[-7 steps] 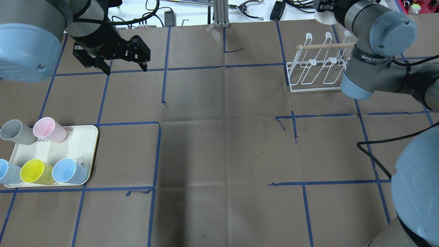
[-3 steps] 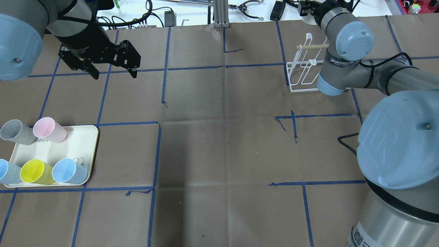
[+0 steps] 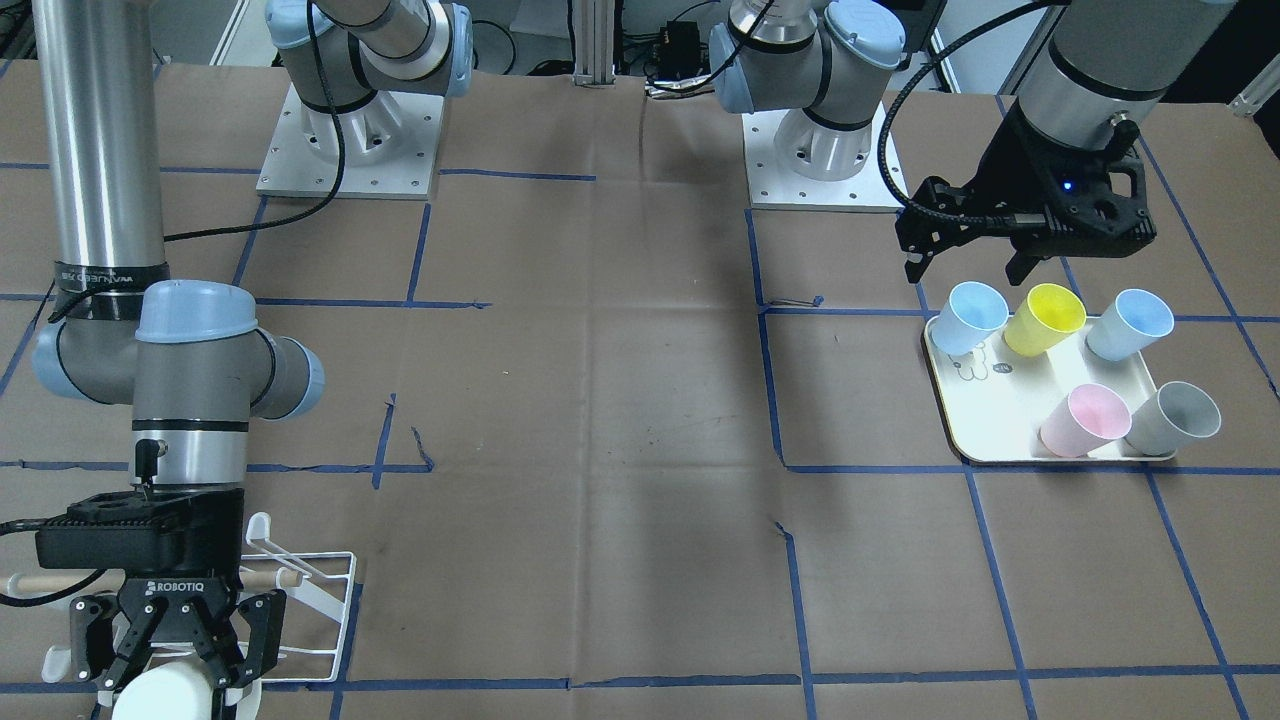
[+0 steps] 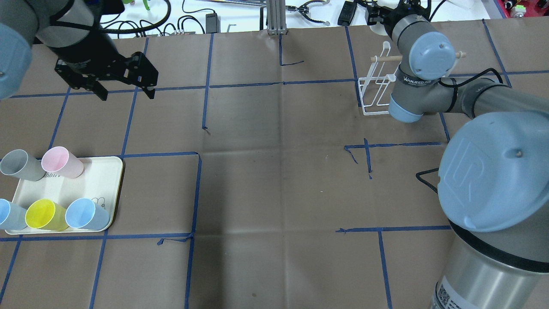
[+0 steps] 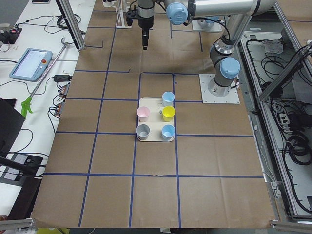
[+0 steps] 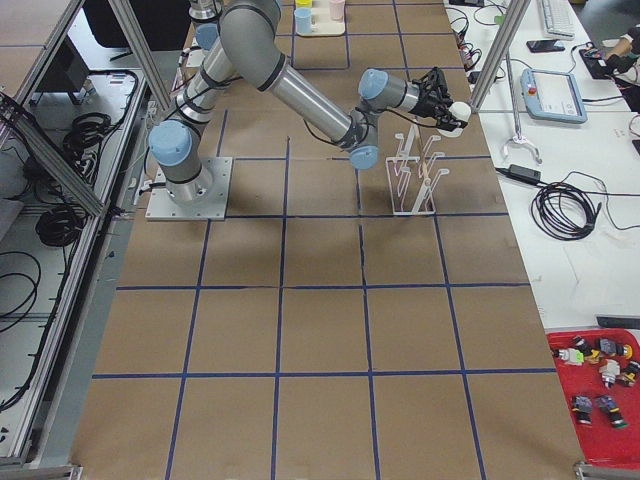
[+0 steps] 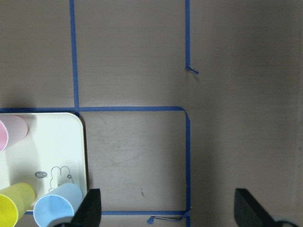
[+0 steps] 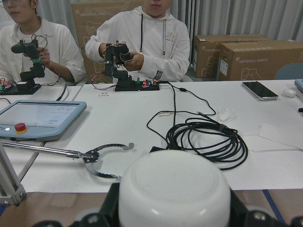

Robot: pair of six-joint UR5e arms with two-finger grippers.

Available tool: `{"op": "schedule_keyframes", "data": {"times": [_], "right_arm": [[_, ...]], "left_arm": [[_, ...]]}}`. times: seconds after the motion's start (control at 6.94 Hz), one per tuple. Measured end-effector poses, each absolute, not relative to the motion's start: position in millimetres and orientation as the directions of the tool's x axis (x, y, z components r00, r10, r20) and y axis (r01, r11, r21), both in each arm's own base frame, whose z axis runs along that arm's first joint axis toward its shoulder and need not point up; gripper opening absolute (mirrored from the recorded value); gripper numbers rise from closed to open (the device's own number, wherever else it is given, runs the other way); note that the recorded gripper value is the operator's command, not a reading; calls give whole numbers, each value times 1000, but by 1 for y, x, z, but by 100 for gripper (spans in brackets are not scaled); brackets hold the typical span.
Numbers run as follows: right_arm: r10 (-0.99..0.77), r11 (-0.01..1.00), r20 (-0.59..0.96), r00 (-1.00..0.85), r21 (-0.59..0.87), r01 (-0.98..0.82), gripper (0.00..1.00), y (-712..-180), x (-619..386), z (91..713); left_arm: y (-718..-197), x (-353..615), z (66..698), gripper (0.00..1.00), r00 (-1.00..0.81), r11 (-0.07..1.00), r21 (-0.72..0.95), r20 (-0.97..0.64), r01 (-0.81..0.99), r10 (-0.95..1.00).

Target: Transfer IKEA cup to right arm and place on rack

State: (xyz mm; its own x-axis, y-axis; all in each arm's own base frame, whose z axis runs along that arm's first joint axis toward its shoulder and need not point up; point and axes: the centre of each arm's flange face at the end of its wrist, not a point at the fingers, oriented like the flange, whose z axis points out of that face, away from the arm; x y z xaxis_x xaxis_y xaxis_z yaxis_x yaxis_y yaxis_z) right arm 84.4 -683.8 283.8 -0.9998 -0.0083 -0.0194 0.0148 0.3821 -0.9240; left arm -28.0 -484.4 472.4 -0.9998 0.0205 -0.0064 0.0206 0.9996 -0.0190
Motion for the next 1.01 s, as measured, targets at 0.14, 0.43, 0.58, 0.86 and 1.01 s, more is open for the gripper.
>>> {"op": "schedule_keyframes", "data": {"times": [0.14,0.43,0.58,0.86,1.01], "right_arm": [[-5,403,-21,-1000,-915,17,25,-678,83,275],[-1,432,-22,-1000,-901,20,36,-669,82,262],[2,450,-24,-1000,-893,22,90,-663,80,254],[7,462,-39,-999,-886,38,99,-659,77,249],[5,459,-46,-999,-887,44,99,-659,77,252]], "left_arm": [[-465,1,454,98,-999,999,1,-1,32,32],[-429,53,418,98,-999,999,26,13,48,48],[-412,71,398,98,-998,998,30,17,59,59],[-380,83,363,98,-998,998,35,22,52,51],[-370,81,354,97,-998,998,30,19,54,53]]}}
